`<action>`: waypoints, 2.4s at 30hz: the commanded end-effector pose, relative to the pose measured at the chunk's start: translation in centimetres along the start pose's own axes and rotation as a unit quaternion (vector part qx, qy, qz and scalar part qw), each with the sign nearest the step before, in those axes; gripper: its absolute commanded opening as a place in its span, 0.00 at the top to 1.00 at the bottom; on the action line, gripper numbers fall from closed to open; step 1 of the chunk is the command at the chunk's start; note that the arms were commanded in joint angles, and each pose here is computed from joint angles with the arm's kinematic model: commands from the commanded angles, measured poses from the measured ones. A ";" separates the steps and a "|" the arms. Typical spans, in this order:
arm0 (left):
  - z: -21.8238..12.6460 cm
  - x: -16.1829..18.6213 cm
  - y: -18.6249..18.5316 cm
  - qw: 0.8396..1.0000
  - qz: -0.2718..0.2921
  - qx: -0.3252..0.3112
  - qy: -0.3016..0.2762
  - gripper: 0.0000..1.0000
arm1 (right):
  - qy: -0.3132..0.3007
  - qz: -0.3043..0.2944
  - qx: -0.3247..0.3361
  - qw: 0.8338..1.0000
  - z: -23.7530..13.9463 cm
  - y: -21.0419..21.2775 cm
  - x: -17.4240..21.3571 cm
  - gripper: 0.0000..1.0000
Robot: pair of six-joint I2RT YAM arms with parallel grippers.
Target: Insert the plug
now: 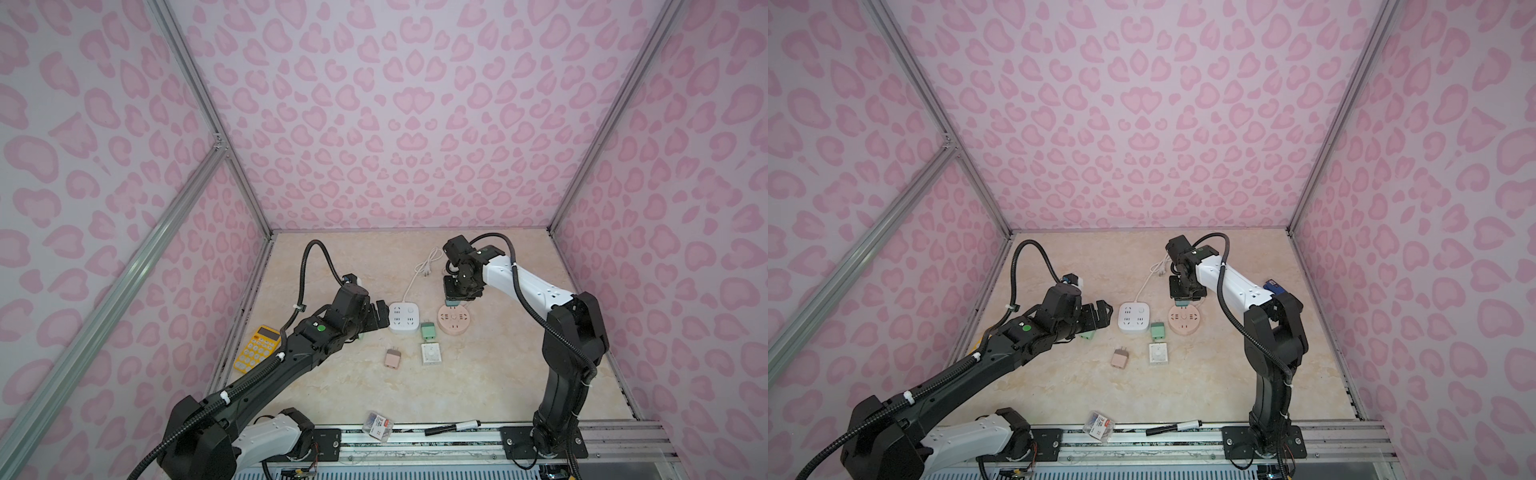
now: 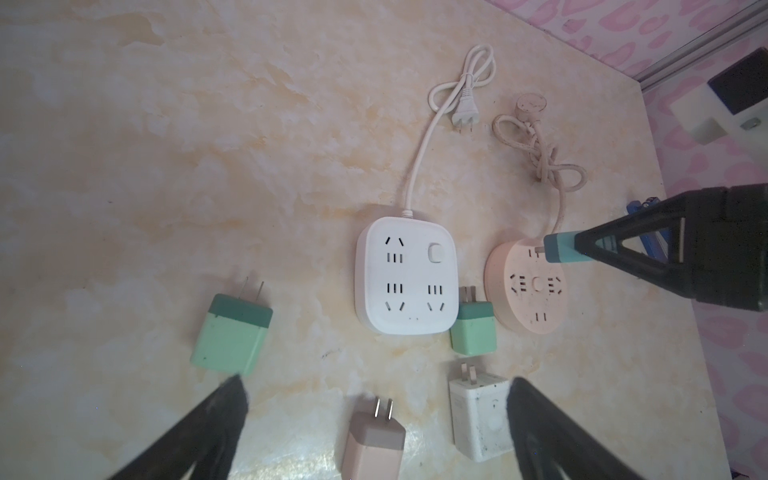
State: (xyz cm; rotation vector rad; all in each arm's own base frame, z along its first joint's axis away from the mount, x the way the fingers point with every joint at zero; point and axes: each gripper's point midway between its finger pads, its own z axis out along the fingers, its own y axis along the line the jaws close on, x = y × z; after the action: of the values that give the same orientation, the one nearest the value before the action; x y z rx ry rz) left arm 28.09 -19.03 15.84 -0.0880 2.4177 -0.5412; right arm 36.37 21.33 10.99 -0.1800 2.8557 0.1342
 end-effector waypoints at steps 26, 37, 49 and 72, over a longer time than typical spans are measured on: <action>0.8 0.0 0.2 1.000 0.000 -0.006 -0.003 0.00 | 0.049 -0.011 0.045 0.998 3.7 -1.4 2.9 1.00; 1.1 0.0 0.2 1.000 0.001 -0.007 0.000 0.00 | 0.080 -0.012 0.052 0.995 6.1 -0.9 5.6 1.00; 1.0 0.1 0.2 1.000 0.001 -0.006 0.000 0.02 | 0.088 -0.013 0.009 0.996 5.6 0.2 5.3 0.85; 1.2 -0.6 0.6 1.000 -0.012 -0.025 -0.009 0.03 | -0.077 -0.012 -0.030 0.997 -4.7 0.8 3.0 0.24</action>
State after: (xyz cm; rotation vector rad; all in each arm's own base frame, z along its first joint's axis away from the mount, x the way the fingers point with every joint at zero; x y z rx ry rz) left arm 28.62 -19.20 14.72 -0.0961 2.4412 -0.5124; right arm 32.40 21.50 14.68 -0.2594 2.7256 0.2317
